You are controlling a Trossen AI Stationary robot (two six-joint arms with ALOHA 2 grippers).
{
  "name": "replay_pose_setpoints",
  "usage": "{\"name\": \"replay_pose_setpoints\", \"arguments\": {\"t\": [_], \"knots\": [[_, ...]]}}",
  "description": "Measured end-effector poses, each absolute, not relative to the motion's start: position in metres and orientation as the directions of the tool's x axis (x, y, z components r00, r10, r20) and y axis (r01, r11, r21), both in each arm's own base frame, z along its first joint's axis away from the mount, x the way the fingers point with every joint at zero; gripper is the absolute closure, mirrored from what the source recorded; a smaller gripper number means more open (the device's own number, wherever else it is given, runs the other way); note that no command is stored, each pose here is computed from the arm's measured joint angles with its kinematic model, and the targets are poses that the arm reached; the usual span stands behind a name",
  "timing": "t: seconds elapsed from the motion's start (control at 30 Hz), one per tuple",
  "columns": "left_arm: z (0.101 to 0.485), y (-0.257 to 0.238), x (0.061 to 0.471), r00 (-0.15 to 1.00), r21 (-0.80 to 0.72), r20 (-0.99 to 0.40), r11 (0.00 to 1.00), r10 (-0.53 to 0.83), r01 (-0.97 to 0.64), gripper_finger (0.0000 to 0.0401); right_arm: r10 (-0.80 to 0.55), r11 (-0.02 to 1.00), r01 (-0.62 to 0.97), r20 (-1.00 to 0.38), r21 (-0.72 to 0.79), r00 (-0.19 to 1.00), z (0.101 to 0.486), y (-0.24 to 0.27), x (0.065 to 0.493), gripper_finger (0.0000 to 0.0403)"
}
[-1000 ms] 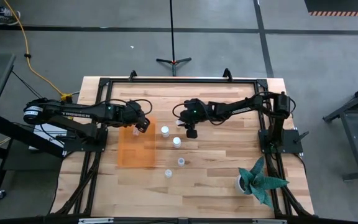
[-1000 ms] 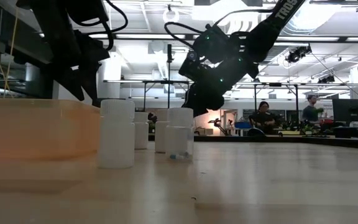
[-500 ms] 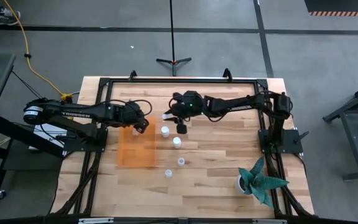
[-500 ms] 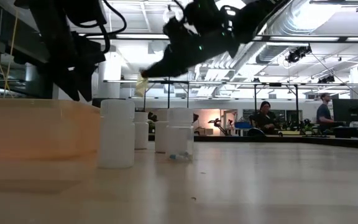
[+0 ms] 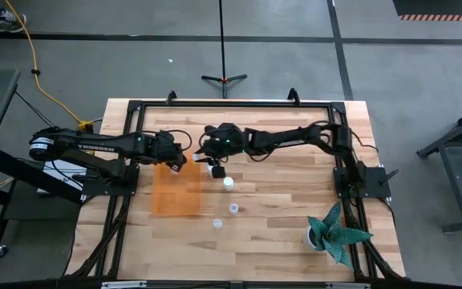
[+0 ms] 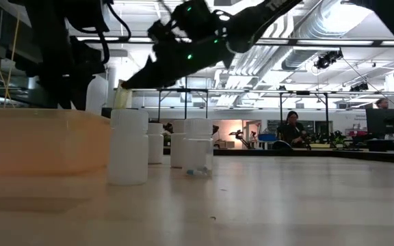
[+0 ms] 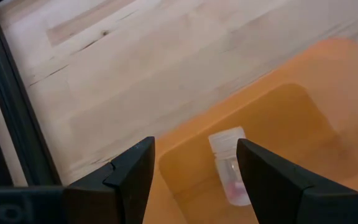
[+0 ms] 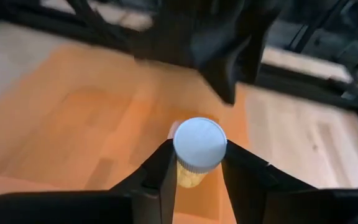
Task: Pick and place pill bottles into a basket
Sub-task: Put the yellow pill bottle into the orange bin
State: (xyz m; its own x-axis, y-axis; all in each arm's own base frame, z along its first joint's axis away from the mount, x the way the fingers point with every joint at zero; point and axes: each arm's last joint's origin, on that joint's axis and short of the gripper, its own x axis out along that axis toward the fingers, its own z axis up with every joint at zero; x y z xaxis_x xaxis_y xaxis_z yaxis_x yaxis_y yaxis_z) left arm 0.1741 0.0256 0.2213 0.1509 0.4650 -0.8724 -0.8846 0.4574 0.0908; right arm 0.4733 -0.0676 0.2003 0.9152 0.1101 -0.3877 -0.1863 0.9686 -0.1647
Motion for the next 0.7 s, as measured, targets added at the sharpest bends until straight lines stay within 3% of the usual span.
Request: {"name": "replay_pose_setpoints", "arguments": {"t": [0.33,0.7], "knots": [[0.231,0.025,0.166,0.203,0.039,-0.858,0.454,0.472,-0.89,0.0142,0.146,0.968,-0.227,-0.489,-0.11,0.86,0.176,-0.075,0.507,0.0294],[0.232,0.025,0.165,0.207,0.039,-0.853,0.452,0.48,-0.891,0.0142,0.146,0.974,-0.216,-0.53,-0.073,0.835,0.157,-0.083,0.509,0.0294]]}}
